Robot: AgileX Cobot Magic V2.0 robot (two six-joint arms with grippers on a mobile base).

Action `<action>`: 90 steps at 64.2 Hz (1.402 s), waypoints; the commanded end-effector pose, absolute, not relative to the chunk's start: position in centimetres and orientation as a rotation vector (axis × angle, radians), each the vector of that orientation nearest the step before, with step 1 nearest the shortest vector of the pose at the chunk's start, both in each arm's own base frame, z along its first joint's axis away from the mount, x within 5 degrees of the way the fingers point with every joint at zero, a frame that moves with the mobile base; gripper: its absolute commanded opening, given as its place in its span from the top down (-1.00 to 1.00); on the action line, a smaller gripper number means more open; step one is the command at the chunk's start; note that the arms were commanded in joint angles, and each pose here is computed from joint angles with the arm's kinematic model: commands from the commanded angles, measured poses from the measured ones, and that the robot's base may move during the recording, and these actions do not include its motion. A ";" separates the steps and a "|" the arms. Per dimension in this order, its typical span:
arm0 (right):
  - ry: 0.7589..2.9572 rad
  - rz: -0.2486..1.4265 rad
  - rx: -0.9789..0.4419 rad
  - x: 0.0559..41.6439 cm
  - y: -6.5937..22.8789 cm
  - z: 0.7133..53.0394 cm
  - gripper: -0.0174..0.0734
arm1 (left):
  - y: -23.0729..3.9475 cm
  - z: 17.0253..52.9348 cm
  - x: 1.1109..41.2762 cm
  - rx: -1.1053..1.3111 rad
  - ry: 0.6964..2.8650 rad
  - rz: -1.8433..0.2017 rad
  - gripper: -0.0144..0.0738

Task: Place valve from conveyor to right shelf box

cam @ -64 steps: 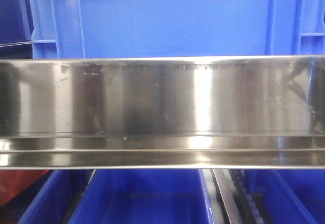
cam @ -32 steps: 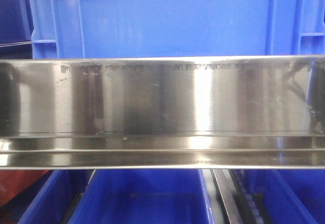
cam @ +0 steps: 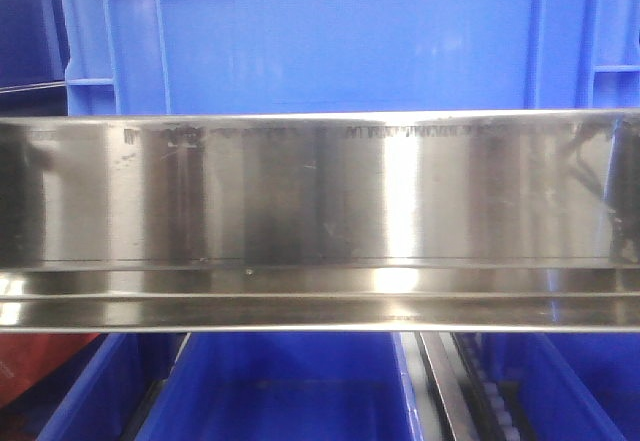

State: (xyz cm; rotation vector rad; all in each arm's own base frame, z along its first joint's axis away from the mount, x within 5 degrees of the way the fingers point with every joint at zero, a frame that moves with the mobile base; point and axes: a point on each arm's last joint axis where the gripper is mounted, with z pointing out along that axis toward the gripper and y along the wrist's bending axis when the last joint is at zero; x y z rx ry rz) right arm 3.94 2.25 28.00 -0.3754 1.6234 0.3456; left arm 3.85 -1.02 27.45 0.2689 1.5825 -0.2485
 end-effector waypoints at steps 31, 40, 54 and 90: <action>1.592 0.335 -0.373 3.9 2.2 28.2 0.97 | 0.1 21.8 5.8 -0.017 1.438 0.008 0.93; 1.592 0.335 -0.373 3.9 2.2 28.2 0.97 | 0.1 21.3 5.6 -0.023 1.483 0.001 0.93; 1.591 0.335 -0.372 3.9 2.2 28.2 0.97 | 0.1 21.6 5.6 -0.023 1.456 0.001 0.93; 1.591 0.335 -0.372 3.9 2.2 28.2 0.97 | 0.1 21.6 5.6 -0.023 1.456 0.001 0.93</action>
